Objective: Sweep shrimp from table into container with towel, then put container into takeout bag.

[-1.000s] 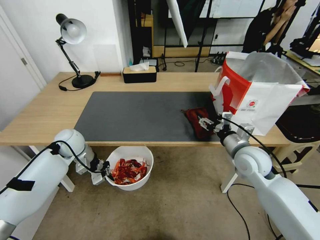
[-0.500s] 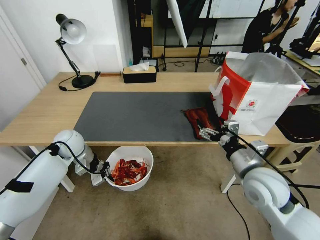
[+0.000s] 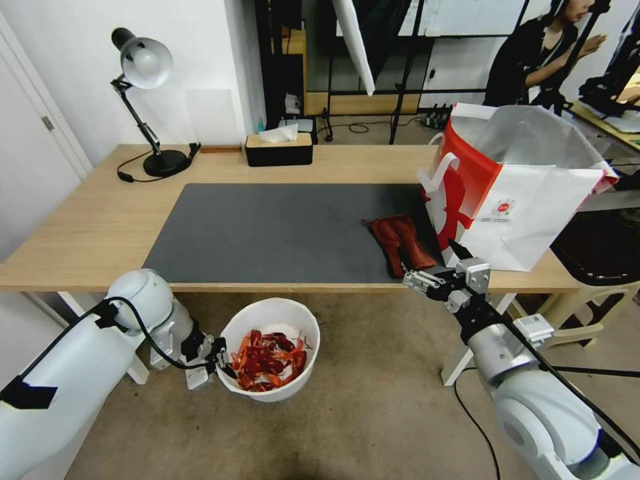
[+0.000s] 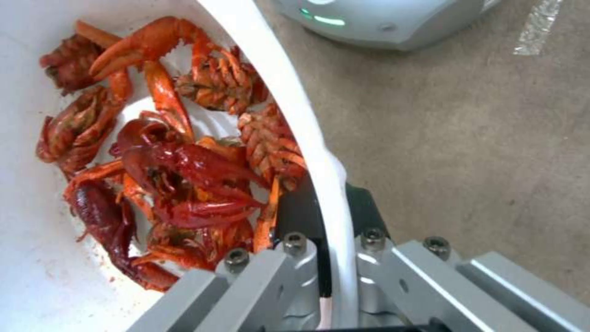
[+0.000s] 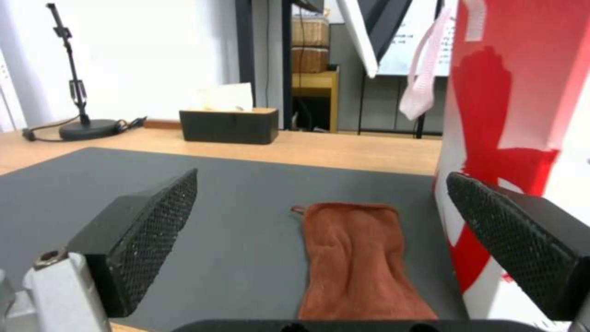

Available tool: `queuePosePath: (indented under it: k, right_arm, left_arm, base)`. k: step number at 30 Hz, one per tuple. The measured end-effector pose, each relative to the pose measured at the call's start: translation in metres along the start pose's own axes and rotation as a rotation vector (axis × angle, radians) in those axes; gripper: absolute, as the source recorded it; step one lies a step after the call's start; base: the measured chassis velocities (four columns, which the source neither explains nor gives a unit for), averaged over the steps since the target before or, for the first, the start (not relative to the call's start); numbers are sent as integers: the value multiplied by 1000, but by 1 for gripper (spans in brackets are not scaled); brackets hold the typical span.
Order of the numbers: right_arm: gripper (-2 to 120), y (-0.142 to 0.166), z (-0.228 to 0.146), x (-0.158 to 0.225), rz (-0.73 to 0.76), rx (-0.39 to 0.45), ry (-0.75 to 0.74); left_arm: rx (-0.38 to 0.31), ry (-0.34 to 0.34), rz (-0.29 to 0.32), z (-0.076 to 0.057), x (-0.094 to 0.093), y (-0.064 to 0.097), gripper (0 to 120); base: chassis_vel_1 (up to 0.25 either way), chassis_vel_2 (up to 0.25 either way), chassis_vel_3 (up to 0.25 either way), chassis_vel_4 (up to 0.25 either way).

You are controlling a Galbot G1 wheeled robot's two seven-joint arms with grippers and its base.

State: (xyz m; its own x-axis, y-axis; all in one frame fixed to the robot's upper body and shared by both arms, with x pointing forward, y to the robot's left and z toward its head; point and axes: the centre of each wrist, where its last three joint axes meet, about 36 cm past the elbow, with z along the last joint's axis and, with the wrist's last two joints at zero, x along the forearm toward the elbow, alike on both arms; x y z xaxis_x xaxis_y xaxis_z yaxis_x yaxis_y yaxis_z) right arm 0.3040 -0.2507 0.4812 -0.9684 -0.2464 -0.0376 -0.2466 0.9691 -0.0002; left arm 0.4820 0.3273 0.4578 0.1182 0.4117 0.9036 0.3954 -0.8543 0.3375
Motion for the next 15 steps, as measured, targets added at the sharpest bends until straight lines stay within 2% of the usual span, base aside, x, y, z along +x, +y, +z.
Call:
queuePosePath:
  k: [7, 8, 13, 15]
  right_arm:
    - [100, 1, 5, 4, 7, -2, -10]
    - [100, 1, 11, 9, 22, 0, -21]
    - [100, 2, 17, 13, 43, 3, -32]
    - [100, 2, 23, 15, 56, 9, -32]
  left_arm:
    - [-15, -5, -6, -6, 1, 2, 0]
    - [-32, -16, -14, -13, 0, 5, 0]
    - [-50, -24, -25, -23, 0, 7, 0]
    - [-61, -28, -35, -31, 1, 7, 0]
  base:
    - [0, 0, 0, 0]
    - [0, 0, 0, 0]
    - [0, 0, 0, 0]
    - [0, 0, 0, 0]
